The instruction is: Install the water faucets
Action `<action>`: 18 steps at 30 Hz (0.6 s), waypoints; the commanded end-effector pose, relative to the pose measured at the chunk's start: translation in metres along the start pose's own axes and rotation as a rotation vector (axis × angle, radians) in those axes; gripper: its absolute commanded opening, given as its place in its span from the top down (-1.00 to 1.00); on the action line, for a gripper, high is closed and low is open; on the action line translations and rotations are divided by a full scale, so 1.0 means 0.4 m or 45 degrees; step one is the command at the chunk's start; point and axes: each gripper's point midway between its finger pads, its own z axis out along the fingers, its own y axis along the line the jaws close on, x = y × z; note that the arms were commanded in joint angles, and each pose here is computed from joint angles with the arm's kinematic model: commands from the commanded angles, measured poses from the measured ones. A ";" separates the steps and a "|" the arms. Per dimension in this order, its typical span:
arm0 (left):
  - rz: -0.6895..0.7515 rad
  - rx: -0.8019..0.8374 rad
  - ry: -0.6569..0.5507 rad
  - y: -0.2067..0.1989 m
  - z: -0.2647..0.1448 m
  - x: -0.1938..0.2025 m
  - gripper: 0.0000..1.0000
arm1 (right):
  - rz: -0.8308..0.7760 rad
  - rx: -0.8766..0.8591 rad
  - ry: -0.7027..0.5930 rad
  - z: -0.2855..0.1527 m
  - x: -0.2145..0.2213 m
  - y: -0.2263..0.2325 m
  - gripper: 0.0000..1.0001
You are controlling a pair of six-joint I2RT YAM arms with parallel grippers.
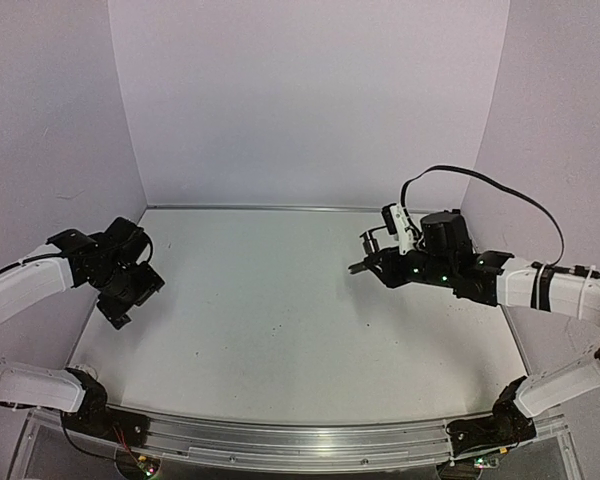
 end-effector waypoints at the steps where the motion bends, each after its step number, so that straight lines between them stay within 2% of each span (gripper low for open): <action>1: -0.185 -0.309 -0.156 0.144 -0.033 -0.093 -0.87 | -0.037 -0.012 -0.119 -0.053 -0.053 0.011 1.00; 5: -0.183 -0.444 -0.236 0.167 -0.013 -0.154 -0.96 | -0.036 -0.017 -0.137 -0.065 -0.053 0.011 1.00; 11: -0.168 -0.508 -0.390 0.160 -0.023 -0.225 -0.99 | -0.025 -0.132 -0.085 -0.045 -0.034 0.048 1.00; 14: -0.158 -0.570 -0.397 0.174 -0.011 -0.228 -0.99 | -0.011 -0.209 -0.064 -0.035 -0.042 0.077 1.00; 18: -0.297 -0.672 -0.437 0.236 -0.010 -0.212 -0.99 | -0.012 -0.227 -0.017 -0.011 -0.064 0.092 1.00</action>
